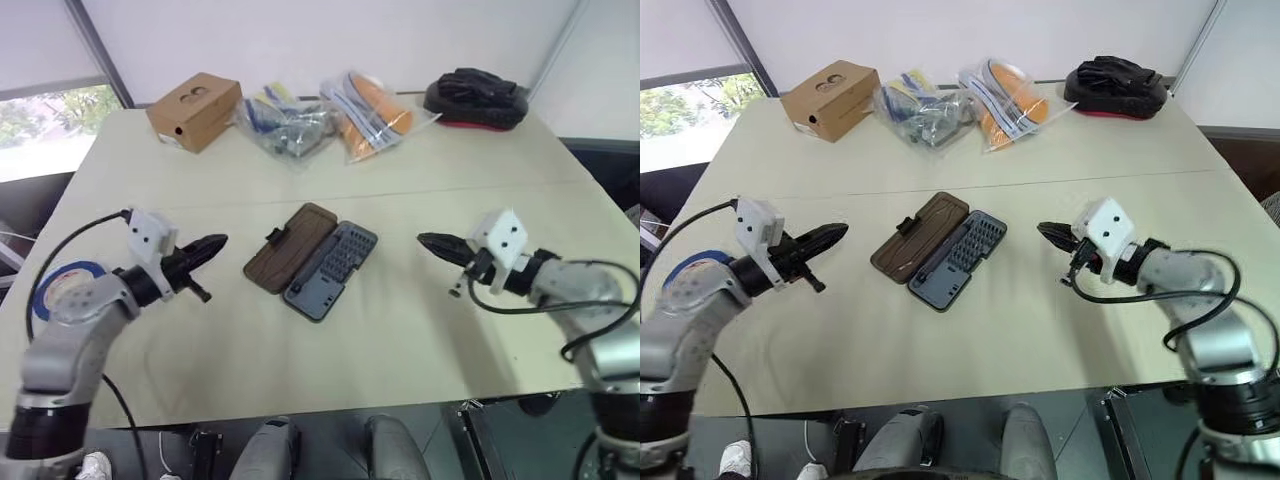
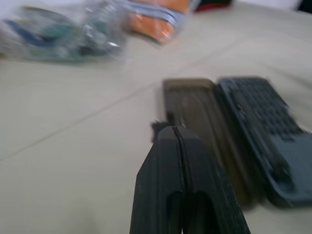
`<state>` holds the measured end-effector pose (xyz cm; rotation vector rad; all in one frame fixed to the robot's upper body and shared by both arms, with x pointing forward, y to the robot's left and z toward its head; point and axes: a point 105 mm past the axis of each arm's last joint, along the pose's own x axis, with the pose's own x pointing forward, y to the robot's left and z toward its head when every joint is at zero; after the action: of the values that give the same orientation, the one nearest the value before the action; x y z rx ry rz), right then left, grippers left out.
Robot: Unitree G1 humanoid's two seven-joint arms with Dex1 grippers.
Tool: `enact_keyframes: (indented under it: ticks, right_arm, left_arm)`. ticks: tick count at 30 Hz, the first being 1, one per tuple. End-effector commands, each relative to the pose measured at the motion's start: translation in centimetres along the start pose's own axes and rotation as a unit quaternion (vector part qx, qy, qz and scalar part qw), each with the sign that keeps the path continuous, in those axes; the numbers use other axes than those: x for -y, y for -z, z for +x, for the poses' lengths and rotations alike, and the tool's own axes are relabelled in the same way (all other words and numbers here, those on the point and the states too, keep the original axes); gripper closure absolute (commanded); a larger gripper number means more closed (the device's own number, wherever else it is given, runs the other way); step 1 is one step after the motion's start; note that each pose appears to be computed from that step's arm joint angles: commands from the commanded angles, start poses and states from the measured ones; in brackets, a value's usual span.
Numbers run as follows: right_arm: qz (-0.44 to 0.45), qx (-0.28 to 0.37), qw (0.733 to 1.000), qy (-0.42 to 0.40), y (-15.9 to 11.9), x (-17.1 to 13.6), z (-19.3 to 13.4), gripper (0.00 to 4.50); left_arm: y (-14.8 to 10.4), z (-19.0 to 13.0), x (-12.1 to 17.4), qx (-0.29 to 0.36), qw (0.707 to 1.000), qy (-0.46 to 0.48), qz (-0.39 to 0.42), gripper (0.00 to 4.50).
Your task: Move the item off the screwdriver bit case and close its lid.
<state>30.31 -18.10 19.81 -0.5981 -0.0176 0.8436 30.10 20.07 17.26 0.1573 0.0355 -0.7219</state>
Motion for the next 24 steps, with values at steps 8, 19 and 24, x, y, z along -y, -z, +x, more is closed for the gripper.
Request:
enact_keyframes:
  ticks: [8,19,24]
  right_arm:
    - [-0.052,0.027,0.996,-0.072,-3.5,0.2,0.9,4.47]
    - [-0.058,0.033,0.995,-0.078,-3.8,-0.2,1.5,4.47]
    - [-0.058,0.038,0.994,-0.079,-4.0,-0.1,1.7,4.47]
  left_arm:
    - [-1.7,-0.3,0.2,0.001,0.999,0.051,0.011,4.50]
    - [-1.4,0.0,0.7,0.002,0.999,0.047,0.005,4.50]
    - [-1.0,-0.1,1.0,-0.002,0.999,0.048,0.002,4.50]
